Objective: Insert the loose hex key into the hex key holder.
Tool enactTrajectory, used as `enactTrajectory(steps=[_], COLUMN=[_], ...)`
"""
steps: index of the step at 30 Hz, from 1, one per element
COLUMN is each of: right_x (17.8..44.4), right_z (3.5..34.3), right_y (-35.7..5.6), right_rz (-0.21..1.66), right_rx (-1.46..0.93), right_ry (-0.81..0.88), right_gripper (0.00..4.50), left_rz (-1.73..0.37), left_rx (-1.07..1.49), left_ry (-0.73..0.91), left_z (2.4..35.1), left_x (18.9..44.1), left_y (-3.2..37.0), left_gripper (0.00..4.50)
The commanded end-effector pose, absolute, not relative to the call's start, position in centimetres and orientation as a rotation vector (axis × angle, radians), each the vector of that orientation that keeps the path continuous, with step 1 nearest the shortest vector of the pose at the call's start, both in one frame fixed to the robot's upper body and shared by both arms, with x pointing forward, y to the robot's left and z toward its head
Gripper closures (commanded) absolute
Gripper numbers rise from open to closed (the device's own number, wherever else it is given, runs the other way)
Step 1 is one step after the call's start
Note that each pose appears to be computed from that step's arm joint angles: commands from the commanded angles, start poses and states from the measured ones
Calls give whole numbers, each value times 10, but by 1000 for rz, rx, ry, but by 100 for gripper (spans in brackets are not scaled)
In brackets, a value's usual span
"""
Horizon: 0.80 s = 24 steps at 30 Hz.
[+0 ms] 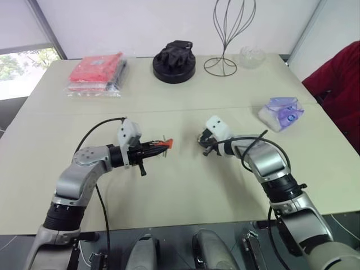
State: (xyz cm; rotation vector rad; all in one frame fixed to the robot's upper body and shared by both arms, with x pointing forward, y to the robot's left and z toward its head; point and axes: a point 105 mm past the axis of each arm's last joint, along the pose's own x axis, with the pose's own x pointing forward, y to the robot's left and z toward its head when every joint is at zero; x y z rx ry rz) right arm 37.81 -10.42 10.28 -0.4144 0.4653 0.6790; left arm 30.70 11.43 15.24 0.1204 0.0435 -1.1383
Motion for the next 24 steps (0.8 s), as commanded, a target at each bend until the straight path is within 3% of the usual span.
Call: enactTrajectory(steps=[1,3,5,7,9,15,24], right_x=[405,411,404,381,363,327,320], right_z=[147,201,243,288,314,325,309], right_y=[-114,-110,-103,-95,-92,-64,-50], right_rz=[570,586,672,846,949,1116,1110], right_rx=[-301,-162,148,423,545,624,598], right_ry=[257,28,-70,-197,-274,-314,-287], right_gripper=[449,449,449,449,449,449,449], left_rz=[-1141,-1148,-1165,-1199,-1233,-1326,-1417], left_rx=[152,149,118,51,2,-143,-128], left_ry=[-9,-12,-19,-36,-43,-94,-111], left_z=[171,177,185,198,209,238,244], left_x=[313,320,326,332,338,358,359], left_y=[121,124,125,122,118,93,74], left_gripper=[450,450,450,450,450,450,450])
